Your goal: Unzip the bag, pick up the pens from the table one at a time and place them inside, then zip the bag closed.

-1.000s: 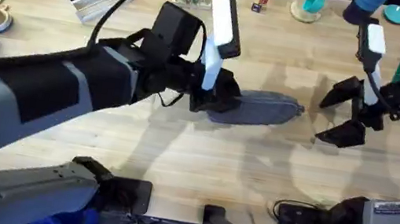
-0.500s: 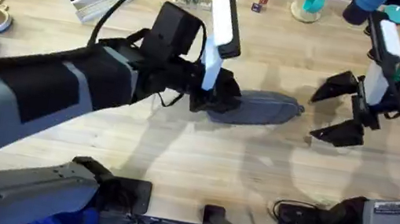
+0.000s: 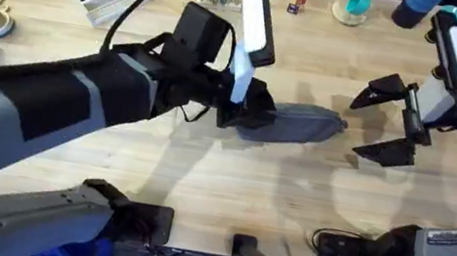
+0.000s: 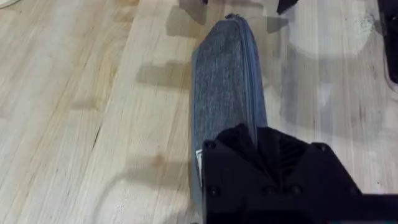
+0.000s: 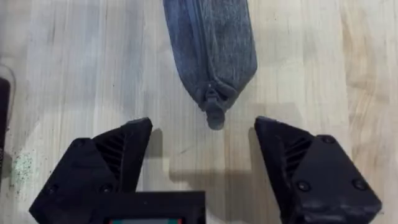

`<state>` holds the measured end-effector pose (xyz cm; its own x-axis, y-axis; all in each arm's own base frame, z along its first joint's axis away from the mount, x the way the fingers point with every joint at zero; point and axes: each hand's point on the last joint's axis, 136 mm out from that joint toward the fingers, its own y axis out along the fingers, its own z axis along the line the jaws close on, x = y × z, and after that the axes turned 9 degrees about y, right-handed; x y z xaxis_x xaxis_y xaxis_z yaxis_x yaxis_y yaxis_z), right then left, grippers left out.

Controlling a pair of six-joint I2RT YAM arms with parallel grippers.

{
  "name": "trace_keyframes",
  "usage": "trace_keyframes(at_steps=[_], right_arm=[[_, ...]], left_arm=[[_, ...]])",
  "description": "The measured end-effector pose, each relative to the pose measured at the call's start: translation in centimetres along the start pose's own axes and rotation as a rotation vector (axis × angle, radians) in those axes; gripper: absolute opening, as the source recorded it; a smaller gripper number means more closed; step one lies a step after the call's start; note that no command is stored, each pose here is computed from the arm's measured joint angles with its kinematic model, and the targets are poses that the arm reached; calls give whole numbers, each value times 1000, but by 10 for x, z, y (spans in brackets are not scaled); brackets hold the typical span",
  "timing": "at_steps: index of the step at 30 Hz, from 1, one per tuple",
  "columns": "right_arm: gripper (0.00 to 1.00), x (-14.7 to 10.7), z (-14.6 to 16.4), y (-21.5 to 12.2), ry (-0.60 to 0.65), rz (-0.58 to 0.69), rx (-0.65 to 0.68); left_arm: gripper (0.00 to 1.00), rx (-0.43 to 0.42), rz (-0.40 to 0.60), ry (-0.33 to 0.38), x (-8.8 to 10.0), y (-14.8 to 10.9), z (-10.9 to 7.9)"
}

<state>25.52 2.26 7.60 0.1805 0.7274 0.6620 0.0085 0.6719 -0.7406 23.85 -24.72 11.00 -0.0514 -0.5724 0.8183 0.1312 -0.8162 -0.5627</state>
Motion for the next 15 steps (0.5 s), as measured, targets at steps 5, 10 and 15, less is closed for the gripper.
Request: trace_keyframes(at_steps=[5,10,15], right_arm=[[996,7,-2,0,-10,-40,-11],[997,14,-4,0,-17,-79,-20],[996,17,-4,0,-18,-92,-24]], left_arm=[[41,0,0,0,0,0,0],[41,0,0,0,0,0,0],[41,1,1,0,0,0,0]])
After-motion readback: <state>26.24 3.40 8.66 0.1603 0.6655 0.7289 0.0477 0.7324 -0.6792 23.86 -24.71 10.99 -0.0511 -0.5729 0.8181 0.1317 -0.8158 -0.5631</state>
